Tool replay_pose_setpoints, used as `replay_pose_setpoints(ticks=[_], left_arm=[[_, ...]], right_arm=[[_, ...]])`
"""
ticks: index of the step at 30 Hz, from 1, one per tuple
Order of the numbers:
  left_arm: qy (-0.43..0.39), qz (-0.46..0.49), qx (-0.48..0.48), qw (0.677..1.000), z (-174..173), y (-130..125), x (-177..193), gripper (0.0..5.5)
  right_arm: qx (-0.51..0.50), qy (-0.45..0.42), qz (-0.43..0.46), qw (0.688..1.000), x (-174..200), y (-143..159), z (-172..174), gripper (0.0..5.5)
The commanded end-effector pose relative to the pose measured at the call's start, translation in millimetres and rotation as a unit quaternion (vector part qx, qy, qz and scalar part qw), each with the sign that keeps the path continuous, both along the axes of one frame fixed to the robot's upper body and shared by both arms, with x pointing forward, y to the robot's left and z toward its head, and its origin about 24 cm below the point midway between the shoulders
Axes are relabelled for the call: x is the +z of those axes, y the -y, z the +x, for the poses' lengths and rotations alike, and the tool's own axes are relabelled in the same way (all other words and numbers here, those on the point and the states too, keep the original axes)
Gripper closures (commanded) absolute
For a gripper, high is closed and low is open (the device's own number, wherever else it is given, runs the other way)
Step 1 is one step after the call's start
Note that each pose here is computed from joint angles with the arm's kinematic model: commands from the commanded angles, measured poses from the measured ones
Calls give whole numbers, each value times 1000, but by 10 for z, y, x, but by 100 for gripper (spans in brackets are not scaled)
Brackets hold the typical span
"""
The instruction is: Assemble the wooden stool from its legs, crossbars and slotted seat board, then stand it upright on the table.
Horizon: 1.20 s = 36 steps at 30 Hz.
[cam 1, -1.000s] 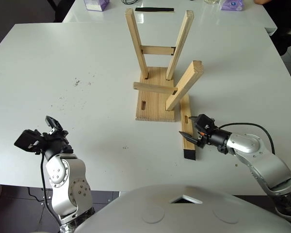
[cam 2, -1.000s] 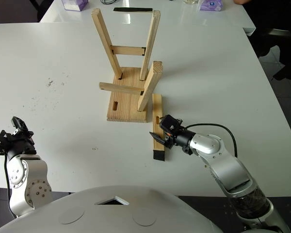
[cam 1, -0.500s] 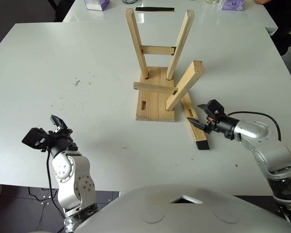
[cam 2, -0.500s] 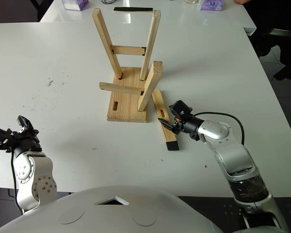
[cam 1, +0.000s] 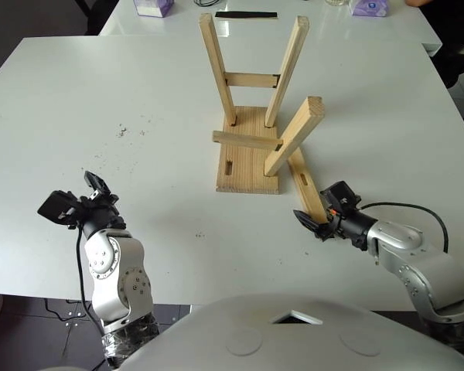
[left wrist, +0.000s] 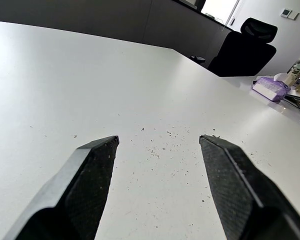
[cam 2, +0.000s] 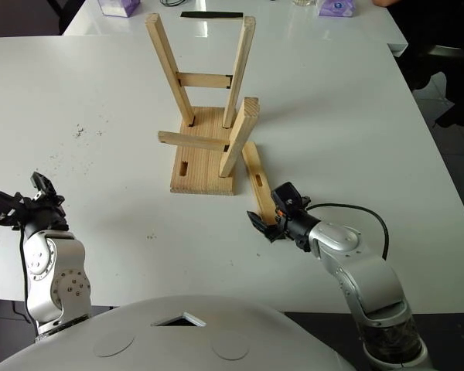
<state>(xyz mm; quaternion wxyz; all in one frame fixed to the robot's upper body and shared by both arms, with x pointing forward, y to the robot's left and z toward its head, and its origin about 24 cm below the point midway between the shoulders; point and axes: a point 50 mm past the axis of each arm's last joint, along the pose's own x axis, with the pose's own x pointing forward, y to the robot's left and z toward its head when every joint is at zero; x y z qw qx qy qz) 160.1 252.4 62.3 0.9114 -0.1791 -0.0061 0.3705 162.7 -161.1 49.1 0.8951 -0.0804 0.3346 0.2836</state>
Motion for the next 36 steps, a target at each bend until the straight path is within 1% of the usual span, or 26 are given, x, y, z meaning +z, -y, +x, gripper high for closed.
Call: replay_pose_setpoints(ticks=[1,5,8,11,17,23,27,31,34,36], left_arm=[[-5,-6,-7,1000,50,-14,-18,250],[-7,-6,-15,1000,99,-19,-25,250],[-6,-4,-25,1000,158,-18,-16,250],[-4,-2,-34,999,208,-28,1,250],[-8,8,-52,999,288,-83,45,250],[-5,21,-68,997,405,-112,104,250],[1,26,-64,998,463,-173,158,250],[4,28,-41,999,414,-244,224,250],[7,20,-16,1000,352,-307,288,250],[0,15,1,1000,362,-378,303,250]], right_arm=[[-9,-11,-26,1000,-145,-13,-18,79],[-28,-2,-35,999,-199,-32,12,79],[-58,5,-47,997,-231,8,-3,79],[-81,5,-61,995,-288,74,-75,123],[-102,0,-56,993,-349,53,-214,208],[-110,19,-27,993,-315,-51,-176,295],[-132,36,-22,990,-304,-54,-104,336],[-164,69,-16,984,-225,3,19,344],[-198,96,5,975,-126,69,213,344],[-247,114,25,962,-59,147,427,344]])
